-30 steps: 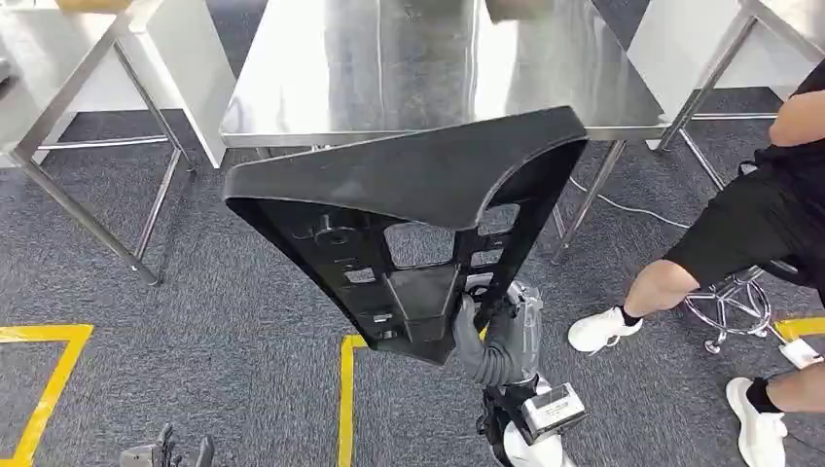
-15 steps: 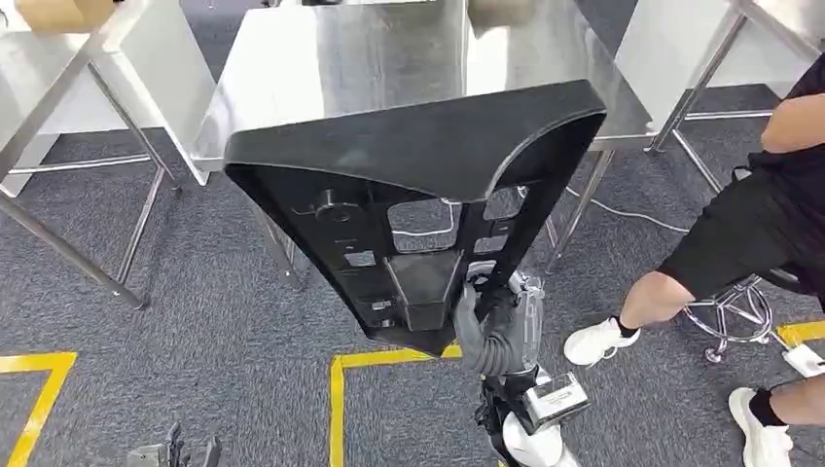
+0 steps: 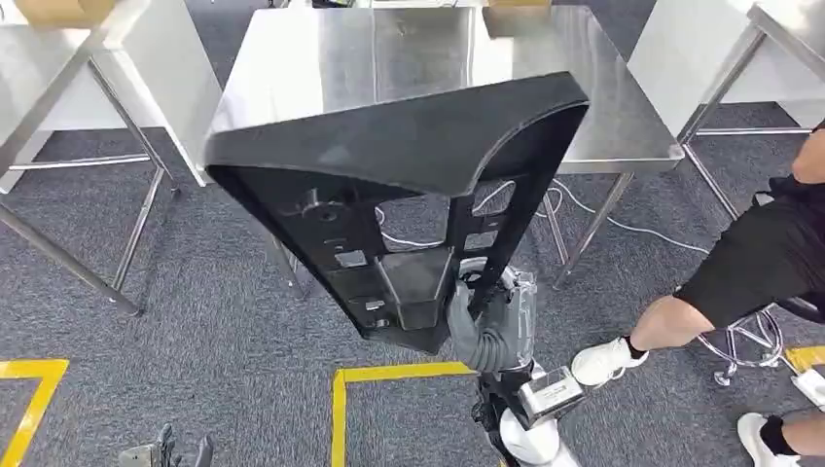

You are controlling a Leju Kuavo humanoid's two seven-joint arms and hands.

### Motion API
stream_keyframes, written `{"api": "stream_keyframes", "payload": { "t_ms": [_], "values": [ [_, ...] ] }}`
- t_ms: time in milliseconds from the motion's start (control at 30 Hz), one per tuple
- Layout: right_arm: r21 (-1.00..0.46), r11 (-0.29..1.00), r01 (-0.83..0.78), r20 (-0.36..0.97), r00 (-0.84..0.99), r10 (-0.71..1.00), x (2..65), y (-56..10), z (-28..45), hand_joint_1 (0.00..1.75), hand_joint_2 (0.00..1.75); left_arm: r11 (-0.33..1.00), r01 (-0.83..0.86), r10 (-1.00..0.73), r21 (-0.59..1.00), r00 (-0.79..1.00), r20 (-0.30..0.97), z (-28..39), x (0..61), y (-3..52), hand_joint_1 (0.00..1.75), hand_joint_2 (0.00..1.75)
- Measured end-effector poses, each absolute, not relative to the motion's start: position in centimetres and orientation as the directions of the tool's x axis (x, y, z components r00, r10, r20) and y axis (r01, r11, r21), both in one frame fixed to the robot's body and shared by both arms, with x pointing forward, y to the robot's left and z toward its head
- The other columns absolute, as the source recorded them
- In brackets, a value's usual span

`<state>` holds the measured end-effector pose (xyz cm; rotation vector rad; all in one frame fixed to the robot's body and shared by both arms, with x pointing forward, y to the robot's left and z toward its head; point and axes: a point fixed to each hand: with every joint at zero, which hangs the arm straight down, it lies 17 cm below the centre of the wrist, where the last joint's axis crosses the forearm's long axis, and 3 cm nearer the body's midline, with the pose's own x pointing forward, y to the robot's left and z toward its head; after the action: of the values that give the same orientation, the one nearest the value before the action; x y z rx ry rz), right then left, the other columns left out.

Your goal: Take the parts from the cabinet and place them on the table.

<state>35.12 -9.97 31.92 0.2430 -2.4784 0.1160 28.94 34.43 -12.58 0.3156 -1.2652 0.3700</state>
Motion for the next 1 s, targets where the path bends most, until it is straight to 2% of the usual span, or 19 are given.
{"api": "stream_keyframes", "payload": {
  "t_ms": [400, 1000],
  "values": [
    [-0.020, 0.973, -0.229, 0.600, -0.781, -0.172, 35.4, -8.8, 32.9, 1.75, 1.75, 0.892, -0.452, 0.108, 0.016, 0.247, 0.963, -12.4, 29.2, 34.7, 0.00, 1.75],
    [-0.063, 0.941, -0.334, 0.636, -0.740, -0.220, 36.0, -5.0, 31.1, 1.75, 1.75, 0.825, -0.565, 0.130, 0.031, 0.243, 0.961, -12.7, 26.9, 38.7, 0.00, 1.75]
  ]
}}
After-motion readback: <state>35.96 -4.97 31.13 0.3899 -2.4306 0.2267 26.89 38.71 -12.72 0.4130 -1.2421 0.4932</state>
